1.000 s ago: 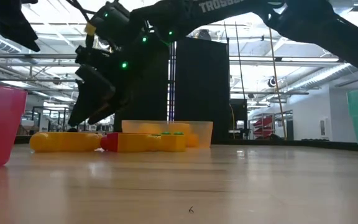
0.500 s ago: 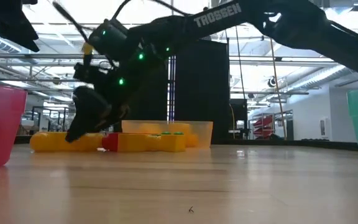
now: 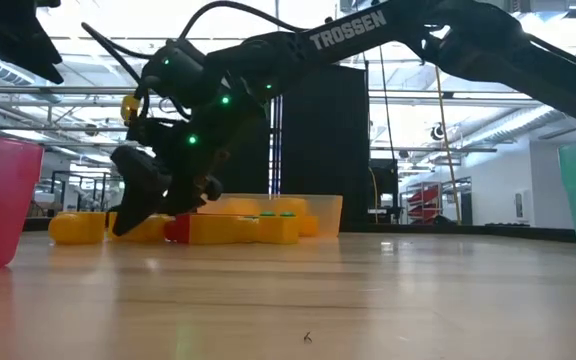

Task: Sort blocks
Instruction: Put the yellow 2 stud game piece into the orange bin, then put the yellow 1 stud game piece into the orange bin

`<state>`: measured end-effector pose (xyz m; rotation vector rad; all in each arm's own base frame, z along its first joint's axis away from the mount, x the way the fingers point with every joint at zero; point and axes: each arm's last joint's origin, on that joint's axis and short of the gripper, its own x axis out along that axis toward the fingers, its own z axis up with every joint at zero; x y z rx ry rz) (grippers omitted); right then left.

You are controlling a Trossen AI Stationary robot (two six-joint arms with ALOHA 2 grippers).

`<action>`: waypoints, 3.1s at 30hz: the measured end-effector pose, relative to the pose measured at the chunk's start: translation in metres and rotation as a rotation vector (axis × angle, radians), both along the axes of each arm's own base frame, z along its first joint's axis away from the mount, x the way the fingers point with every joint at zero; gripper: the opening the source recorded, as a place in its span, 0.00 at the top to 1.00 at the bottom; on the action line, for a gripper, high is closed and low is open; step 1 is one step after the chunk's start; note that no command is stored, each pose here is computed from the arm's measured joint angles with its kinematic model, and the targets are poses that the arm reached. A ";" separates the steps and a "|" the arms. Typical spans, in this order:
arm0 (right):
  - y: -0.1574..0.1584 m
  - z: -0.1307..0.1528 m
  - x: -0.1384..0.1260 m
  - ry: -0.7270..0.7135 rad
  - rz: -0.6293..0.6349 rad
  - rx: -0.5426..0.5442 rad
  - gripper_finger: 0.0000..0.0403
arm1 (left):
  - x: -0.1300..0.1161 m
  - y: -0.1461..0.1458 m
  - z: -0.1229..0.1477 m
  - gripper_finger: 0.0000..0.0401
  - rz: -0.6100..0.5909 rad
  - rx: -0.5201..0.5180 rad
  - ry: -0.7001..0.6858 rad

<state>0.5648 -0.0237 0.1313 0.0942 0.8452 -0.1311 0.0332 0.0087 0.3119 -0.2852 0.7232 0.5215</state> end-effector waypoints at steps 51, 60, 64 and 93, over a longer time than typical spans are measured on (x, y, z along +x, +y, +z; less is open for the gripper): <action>-0.152 0.121 -0.064 -0.107 -0.702 0.245 0.09 | 0.000 0.001 0.000 0.14 0.016 0.022 -0.001; -0.066 0.170 -0.059 -0.167 -0.422 0.230 0.16 | 0.013 -0.003 -0.021 0.14 0.037 -0.086 0.081; -0.037 0.245 -0.090 -0.336 -0.379 0.243 0.16 | 0.028 -0.005 -0.045 0.17 0.091 -0.160 0.190; 0.070 0.362 -0.203 -0.547 -0.382 0.075 0.17 | 0.143 -0.031 -0.124 0.98 0.443 -0.425 0.486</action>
